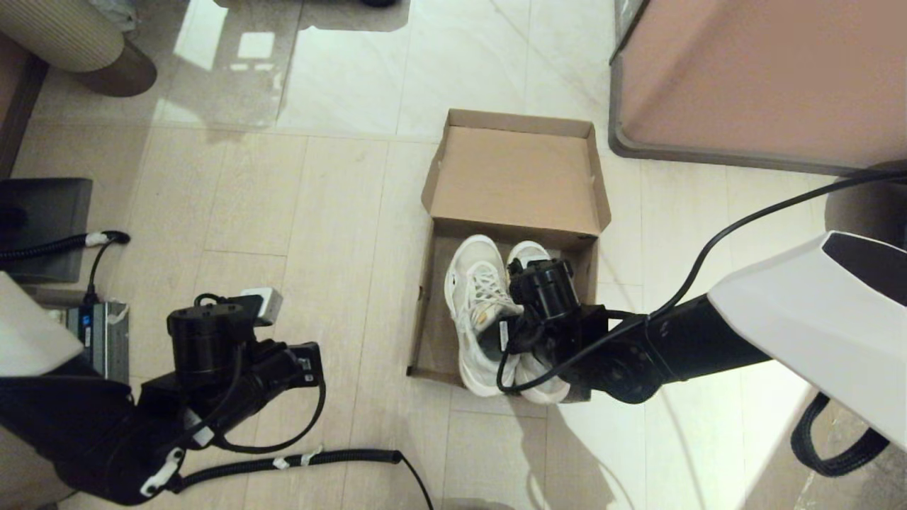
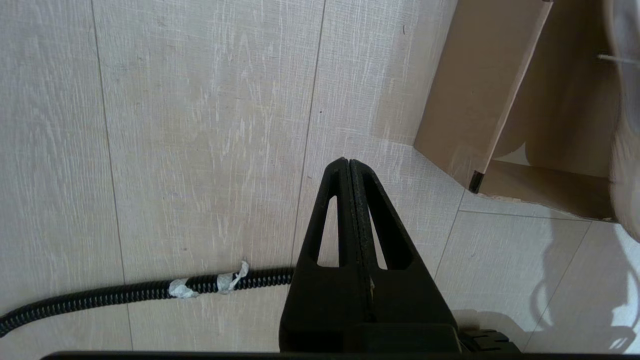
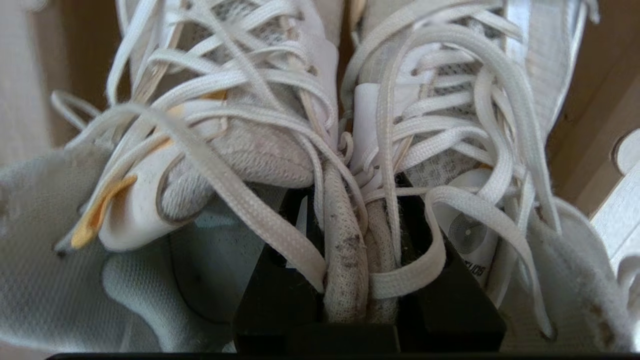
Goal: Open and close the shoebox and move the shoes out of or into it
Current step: Put the shoes into the shoe box
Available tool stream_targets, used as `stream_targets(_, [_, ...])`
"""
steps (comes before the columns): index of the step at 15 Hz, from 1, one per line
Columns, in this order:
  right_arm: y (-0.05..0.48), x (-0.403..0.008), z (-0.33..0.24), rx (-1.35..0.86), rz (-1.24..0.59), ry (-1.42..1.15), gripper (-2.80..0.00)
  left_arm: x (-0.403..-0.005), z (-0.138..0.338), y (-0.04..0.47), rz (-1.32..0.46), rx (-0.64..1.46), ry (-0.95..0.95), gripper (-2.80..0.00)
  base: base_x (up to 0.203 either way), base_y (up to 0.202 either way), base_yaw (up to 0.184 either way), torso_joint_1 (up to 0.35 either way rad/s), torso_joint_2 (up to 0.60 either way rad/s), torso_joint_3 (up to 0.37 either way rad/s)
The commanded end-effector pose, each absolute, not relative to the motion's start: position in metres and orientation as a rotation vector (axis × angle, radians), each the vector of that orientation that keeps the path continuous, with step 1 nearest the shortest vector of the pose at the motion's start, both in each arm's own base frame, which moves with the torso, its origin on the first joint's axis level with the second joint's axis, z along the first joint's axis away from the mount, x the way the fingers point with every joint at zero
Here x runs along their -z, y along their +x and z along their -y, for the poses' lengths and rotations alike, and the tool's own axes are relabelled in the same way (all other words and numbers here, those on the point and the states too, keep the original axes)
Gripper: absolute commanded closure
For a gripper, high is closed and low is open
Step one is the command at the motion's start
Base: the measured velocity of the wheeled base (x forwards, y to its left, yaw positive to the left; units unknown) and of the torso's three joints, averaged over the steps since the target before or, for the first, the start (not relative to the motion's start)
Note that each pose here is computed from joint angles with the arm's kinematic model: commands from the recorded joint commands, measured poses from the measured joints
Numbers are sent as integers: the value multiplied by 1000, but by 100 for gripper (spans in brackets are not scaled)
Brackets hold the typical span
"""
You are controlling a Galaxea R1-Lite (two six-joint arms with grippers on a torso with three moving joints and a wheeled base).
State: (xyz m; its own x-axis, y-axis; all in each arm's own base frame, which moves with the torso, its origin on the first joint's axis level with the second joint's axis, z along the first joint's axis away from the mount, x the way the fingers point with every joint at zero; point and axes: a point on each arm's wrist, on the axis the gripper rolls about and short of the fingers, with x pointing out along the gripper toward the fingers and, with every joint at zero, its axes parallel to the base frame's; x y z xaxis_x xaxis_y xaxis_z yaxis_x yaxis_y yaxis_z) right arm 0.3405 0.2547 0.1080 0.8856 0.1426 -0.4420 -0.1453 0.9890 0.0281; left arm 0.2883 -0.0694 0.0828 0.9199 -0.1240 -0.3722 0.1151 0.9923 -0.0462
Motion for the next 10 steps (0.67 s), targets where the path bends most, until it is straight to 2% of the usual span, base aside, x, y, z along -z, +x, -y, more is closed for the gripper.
stream_targets(1, [346, -98, -256, -135, -470, -11, 0, -83, 69, 288, -380, 121, -26, 0, 0, 0, 0, 0, 0, 0])
stream_targets(10, [375, -76, -264, -70, -397, 25, 0, -85, 64, 288, -375, 105, -31, 0, 0, 0, 0, 0, 0, 0])
